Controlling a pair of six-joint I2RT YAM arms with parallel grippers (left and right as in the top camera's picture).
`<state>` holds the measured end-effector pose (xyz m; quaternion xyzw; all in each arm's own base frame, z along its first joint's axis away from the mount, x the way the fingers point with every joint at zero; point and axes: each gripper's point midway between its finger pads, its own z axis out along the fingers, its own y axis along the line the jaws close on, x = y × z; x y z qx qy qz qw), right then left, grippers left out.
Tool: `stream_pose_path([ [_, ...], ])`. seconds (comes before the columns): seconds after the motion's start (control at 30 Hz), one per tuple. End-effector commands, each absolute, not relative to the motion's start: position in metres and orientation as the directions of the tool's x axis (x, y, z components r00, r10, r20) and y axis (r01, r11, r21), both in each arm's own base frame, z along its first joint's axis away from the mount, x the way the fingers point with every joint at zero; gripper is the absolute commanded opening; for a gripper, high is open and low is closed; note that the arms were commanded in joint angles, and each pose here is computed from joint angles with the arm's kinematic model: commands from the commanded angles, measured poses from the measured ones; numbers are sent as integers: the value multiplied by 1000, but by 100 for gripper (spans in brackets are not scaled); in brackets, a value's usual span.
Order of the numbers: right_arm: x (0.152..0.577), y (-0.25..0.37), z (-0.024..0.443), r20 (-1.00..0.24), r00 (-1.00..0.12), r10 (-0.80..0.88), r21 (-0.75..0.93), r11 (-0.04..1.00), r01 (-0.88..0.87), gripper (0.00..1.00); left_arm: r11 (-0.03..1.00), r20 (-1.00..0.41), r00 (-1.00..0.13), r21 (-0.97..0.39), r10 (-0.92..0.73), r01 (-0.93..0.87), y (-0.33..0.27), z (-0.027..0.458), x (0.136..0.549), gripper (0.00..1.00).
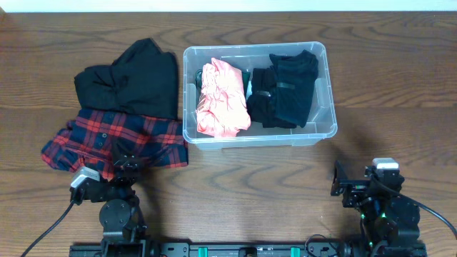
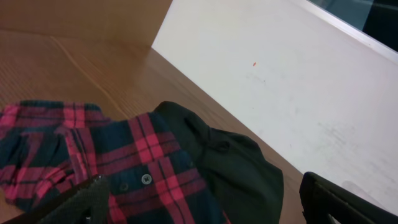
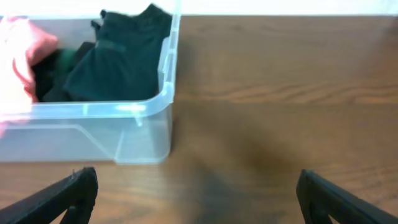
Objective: Pack container
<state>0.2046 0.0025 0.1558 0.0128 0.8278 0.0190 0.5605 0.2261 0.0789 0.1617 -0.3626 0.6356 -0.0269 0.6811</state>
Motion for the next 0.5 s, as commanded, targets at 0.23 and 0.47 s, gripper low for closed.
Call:
stream_pose_path([
  [0.23, 223, 0, 132, -948, -317, 28, 29, 1000, 1, 99, 733, -855, 149, -506, -497, -455, 80, 145, 226, 98],
  [0.47, 227, 0, 131, -956, -294, 27, 28, 1000, 0, 99, 733, -855, 149, -506, -497, -455, 80, 145, 226, 98],
])
